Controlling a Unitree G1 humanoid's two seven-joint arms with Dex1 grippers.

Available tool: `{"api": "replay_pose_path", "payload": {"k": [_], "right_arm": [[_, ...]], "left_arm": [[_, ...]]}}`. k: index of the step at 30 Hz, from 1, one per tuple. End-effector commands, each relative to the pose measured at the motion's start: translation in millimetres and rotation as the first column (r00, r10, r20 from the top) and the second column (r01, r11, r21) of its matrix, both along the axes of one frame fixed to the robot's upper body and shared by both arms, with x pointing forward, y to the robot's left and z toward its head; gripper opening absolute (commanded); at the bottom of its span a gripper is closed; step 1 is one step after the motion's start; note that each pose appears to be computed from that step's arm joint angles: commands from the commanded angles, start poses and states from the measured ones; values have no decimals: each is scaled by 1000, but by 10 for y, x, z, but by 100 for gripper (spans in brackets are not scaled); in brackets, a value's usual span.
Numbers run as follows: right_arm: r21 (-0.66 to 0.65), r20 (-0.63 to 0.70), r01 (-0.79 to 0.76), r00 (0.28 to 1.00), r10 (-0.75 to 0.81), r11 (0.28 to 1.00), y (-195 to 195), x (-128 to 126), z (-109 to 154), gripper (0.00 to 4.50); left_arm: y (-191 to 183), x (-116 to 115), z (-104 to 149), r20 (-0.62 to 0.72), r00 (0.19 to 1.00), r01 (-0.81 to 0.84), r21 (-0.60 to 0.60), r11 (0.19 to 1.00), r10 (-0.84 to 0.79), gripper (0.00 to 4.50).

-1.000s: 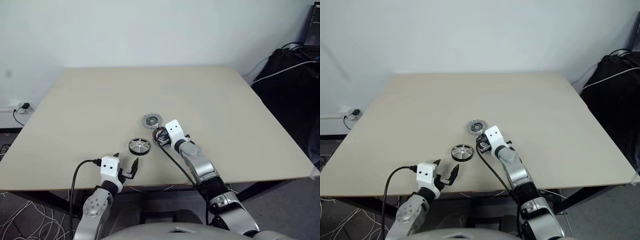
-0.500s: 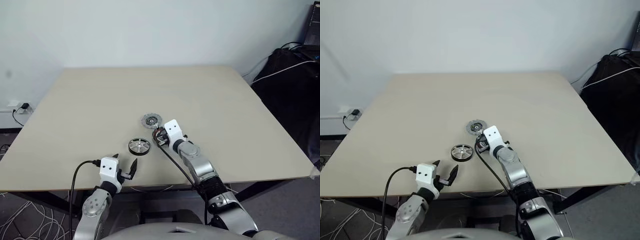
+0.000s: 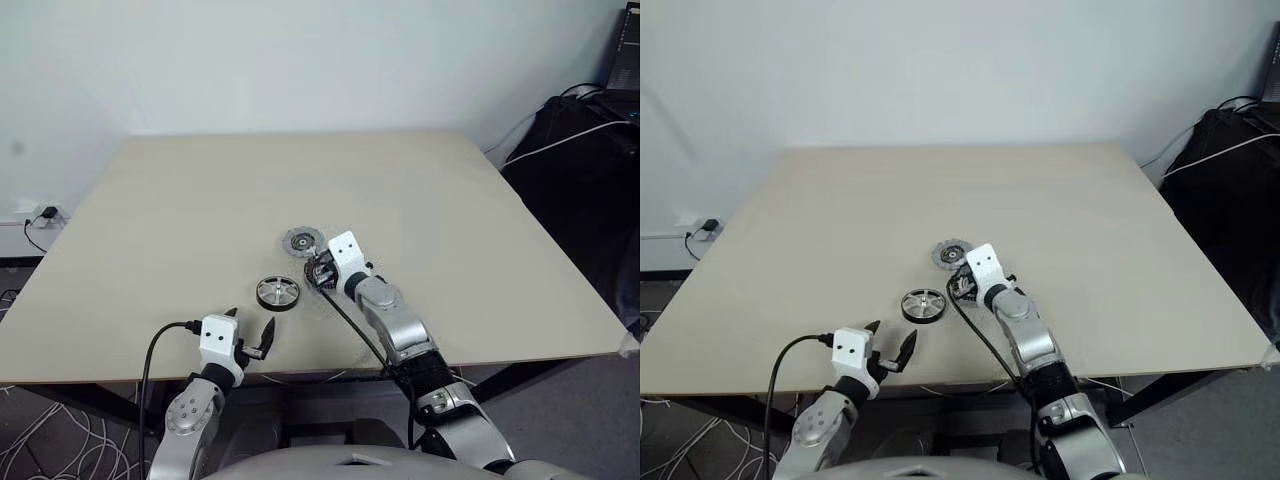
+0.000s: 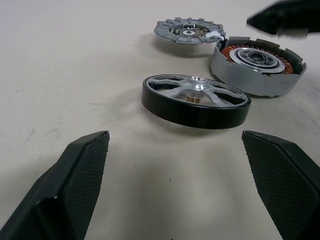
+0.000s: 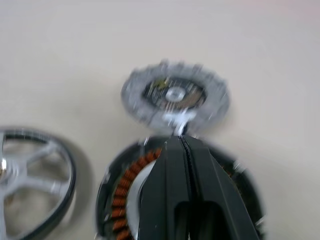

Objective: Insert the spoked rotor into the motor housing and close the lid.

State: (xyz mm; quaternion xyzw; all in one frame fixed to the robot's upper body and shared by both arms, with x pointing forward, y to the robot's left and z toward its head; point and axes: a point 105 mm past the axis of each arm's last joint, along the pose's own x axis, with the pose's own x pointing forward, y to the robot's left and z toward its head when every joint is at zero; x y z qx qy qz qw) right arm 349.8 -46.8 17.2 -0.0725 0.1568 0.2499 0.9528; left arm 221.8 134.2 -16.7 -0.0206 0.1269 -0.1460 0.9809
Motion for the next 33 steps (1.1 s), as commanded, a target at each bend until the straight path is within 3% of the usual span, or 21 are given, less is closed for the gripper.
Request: {"api": "replay_pose_path", "payload": {"k": [1, 6, 10, 16, 22, 33], "right_arm": [[27, 53, 6, 999, -8, 1000, 15, 64, 156, 3], [-71, -65, 21, 998, -25, 997, -60, -6, -190, 3], [-105, -103, 29, 994, -39, 994, -93, -22, -274, 3], [-44, -2, 18, 1000, -18, 999, -41, 40, 11, 3], [-68, 71, -14, 997, 19, 998, -27, 56, 248, 3], [-218, 1, -90, 996, 92, 972, 39, -29, 182, 3]], "left_arm": [[-22, 39, 89, 44, 999, 4, -10, 1000, -3, 450], [-11, 41, 103, 45, 999, -1, -9, 1000, 2, 450], [-31, 37, 139, 50, 999, -3, -10, 1000, 3, 450], [-43, 46, 165, 52, 999, -1, -12, 1000, 1, 450], [-55, 61, 183, 53, 999, 3, -14, 1000, -2, 450], [-76, 48, 178, 51, 999, -1, -20, 1000, 2, 450]]}}
